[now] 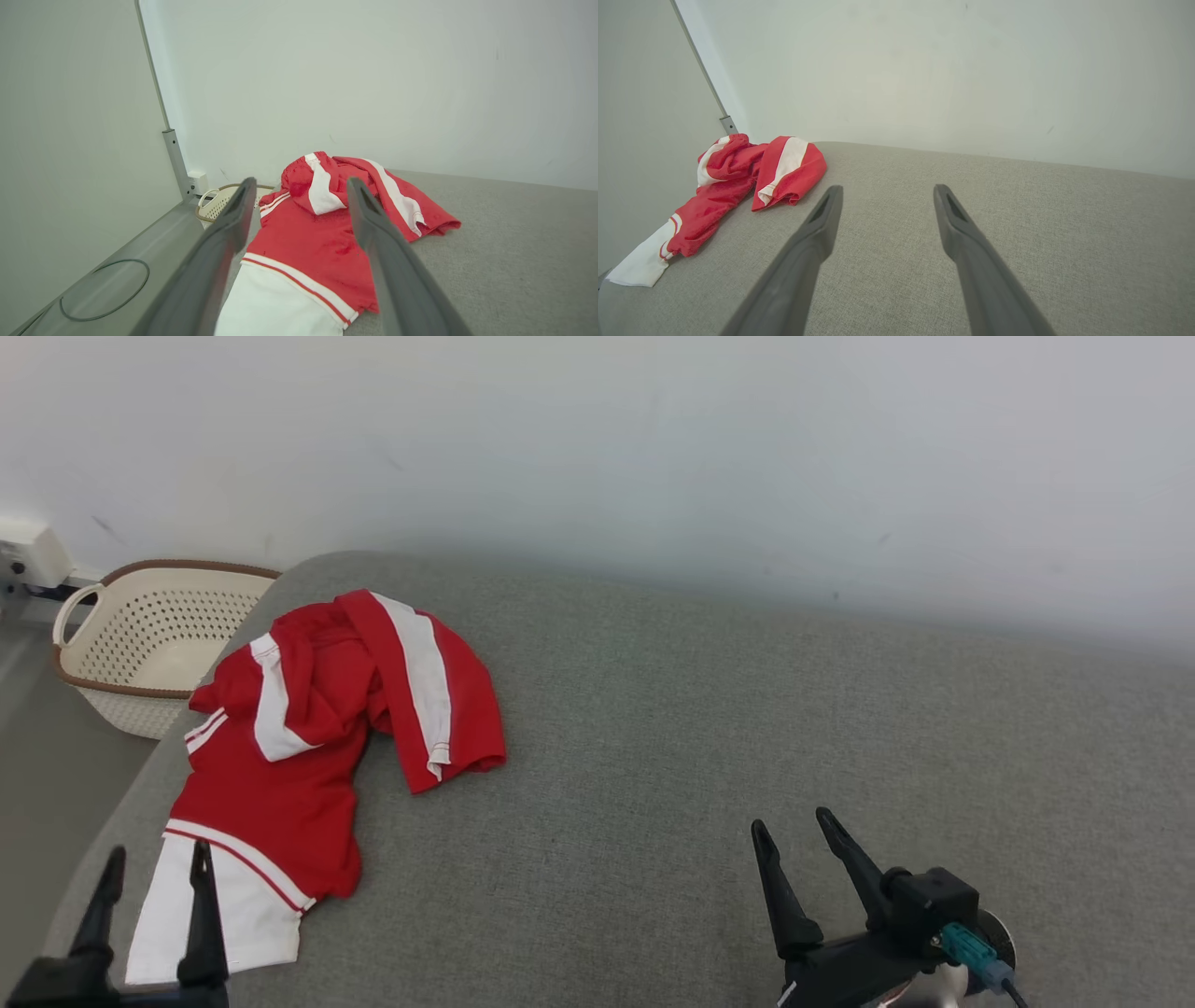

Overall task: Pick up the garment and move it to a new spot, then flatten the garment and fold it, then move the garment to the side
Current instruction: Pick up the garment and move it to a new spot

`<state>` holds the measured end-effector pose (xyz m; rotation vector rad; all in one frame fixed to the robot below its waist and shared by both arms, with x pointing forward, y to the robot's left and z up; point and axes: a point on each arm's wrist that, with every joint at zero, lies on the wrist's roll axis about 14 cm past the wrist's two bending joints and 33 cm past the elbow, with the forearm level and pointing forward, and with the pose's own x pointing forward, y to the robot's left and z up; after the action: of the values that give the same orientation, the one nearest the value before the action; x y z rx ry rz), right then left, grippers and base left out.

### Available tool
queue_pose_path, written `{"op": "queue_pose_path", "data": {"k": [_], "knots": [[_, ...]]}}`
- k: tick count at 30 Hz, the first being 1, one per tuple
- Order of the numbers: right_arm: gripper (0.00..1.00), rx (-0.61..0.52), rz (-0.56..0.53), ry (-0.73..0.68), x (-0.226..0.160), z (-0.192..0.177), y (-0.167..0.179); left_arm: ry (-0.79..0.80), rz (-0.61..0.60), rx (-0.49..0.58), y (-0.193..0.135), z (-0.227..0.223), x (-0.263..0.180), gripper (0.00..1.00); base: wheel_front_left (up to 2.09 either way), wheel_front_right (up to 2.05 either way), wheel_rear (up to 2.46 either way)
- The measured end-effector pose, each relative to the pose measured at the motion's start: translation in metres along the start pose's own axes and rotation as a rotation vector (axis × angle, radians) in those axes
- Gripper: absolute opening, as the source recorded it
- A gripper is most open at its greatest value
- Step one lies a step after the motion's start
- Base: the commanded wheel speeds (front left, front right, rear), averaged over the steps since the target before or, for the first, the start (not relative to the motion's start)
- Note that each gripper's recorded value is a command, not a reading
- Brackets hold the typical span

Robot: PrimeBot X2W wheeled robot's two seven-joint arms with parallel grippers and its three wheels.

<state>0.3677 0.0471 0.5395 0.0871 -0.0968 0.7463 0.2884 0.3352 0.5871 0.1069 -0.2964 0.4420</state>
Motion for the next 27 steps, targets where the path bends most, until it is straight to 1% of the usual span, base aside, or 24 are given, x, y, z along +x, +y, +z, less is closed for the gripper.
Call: {"op": "queue_pose_path", "data": {"k": [7,13,17,23,27], "knots": [[1.00,-0.009,-0.029,-0.021,0.002,0.007,-0.014,-0.074,-0.064,-0.003,-0.014,0.021,0.048,1.00,0.00,0.00,0.00],[1.00,-0.020,-0.071,-0.022,0.001,0.005,-0.032,-0.072,-0.113,-0.027,-0.027,0.022,0.090,1.00,0.00,0.00,0.00],[1.00,-0.018,-0.104,-0.018,-0.001,0.002,-0.046,-0.048,-0.138,-0.016,-0.034,0.015,0.114,1.00,0.00,0.00,0.00],[1.00,-0.014,-0.165,-0.002,-0.008,-0.007,-0.068,0.006,-0.194,-0.012,-0.057,-0.003,0.146,1.00,0.00,0.00,0.00],[1.00,-0.011,-0.193,0.010,-0.012,-0.013,-0.080,0.054,-0.236,0.028,-0.073,-0.022,0.163,1.00,0.00,0.00,0.00]]}}
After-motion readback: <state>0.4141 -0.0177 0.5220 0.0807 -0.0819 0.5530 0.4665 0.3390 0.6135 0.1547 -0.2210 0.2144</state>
